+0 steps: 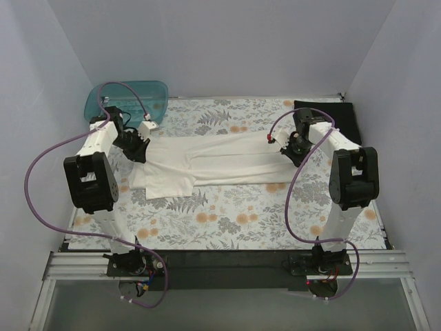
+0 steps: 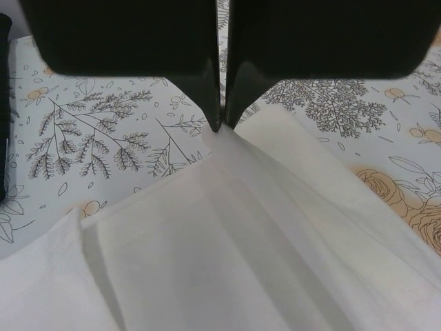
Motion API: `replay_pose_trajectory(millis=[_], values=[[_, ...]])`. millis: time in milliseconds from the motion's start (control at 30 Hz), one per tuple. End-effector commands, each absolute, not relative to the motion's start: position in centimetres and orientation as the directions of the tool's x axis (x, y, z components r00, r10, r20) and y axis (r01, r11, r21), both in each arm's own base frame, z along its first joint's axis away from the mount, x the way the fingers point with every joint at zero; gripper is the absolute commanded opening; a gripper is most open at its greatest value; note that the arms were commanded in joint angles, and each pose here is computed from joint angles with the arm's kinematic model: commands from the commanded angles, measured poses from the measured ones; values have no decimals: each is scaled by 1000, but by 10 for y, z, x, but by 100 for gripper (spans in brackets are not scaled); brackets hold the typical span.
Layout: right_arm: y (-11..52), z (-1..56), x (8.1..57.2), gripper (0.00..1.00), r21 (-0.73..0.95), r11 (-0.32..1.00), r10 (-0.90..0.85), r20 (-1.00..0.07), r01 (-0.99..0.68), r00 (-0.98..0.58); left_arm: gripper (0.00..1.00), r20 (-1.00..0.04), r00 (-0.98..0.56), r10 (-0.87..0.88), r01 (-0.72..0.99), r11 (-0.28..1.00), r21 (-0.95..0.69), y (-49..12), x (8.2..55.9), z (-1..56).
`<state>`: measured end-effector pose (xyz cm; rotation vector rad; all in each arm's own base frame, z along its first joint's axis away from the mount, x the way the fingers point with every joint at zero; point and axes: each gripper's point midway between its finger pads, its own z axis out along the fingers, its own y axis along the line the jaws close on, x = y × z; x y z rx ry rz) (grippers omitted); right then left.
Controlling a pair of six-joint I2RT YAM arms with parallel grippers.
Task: Fold and stack the t-shirts
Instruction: Fold the tshirt
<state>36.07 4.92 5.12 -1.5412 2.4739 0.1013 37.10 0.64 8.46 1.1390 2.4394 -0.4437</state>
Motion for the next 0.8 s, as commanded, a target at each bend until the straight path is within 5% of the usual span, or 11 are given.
replay_pose_trajectory(millis=[0,767], values=[[48,59,372,1,-76,433,-883,-235,-898,-406,0,-518,-548,657,785,617,-48,9,391,99],[43,49,380,1,-66,445,-881,-213,-893,-423,0,-504,-546,669,788,614,-38,11,412,85]])
